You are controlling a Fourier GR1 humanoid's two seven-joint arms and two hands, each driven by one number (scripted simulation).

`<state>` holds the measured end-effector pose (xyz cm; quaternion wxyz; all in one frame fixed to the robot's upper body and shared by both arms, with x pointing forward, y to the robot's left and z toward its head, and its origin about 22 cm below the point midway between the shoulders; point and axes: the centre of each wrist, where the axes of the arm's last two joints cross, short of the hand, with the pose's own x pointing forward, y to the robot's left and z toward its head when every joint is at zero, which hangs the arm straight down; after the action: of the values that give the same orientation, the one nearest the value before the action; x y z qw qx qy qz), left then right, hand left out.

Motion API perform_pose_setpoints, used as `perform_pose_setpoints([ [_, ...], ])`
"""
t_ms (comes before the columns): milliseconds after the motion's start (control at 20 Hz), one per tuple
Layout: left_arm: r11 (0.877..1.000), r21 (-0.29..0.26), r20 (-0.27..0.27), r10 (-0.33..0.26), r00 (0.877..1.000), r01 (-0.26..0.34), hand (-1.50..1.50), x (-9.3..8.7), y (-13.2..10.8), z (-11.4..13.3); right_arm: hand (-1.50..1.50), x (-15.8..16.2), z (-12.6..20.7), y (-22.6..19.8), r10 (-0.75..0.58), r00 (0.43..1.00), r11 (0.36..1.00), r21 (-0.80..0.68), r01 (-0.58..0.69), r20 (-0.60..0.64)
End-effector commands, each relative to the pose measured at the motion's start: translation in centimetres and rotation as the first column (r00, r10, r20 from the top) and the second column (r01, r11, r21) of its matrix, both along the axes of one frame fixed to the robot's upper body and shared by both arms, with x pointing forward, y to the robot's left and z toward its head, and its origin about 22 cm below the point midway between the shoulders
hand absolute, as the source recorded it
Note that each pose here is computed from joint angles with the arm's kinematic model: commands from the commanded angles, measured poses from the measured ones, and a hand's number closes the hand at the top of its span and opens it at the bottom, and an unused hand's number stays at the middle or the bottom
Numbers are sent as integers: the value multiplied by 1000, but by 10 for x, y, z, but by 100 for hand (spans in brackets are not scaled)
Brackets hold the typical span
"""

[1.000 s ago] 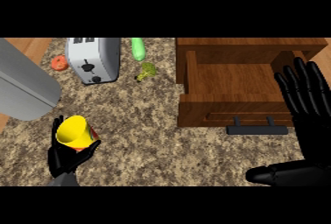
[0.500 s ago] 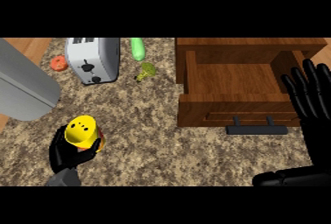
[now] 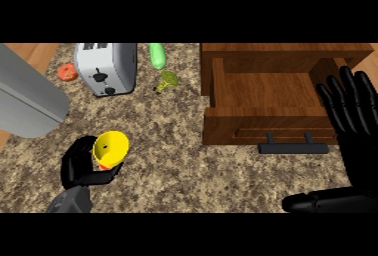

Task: Pick up the cup, place it into the drawer and close the drawer

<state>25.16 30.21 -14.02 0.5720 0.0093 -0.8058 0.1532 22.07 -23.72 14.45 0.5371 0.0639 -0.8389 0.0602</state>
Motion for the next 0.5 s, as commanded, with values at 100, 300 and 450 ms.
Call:
perform_pose_setpoints([
  [100,988,-16,159,-150,976,154,150,31,-18,30,-150,1,14,-2,-1,1000,1000,-3,1,-1],
  [300,972,7,206,-229,951,233,150,28,-41,48,-150,1,1,-1,-23,1000,1000,-5,23,-4],
  [450,955,41,218,-296,930,295,150,49,-52,88,-150,8,7,5,-12,1000,1000,4,12,2],
])
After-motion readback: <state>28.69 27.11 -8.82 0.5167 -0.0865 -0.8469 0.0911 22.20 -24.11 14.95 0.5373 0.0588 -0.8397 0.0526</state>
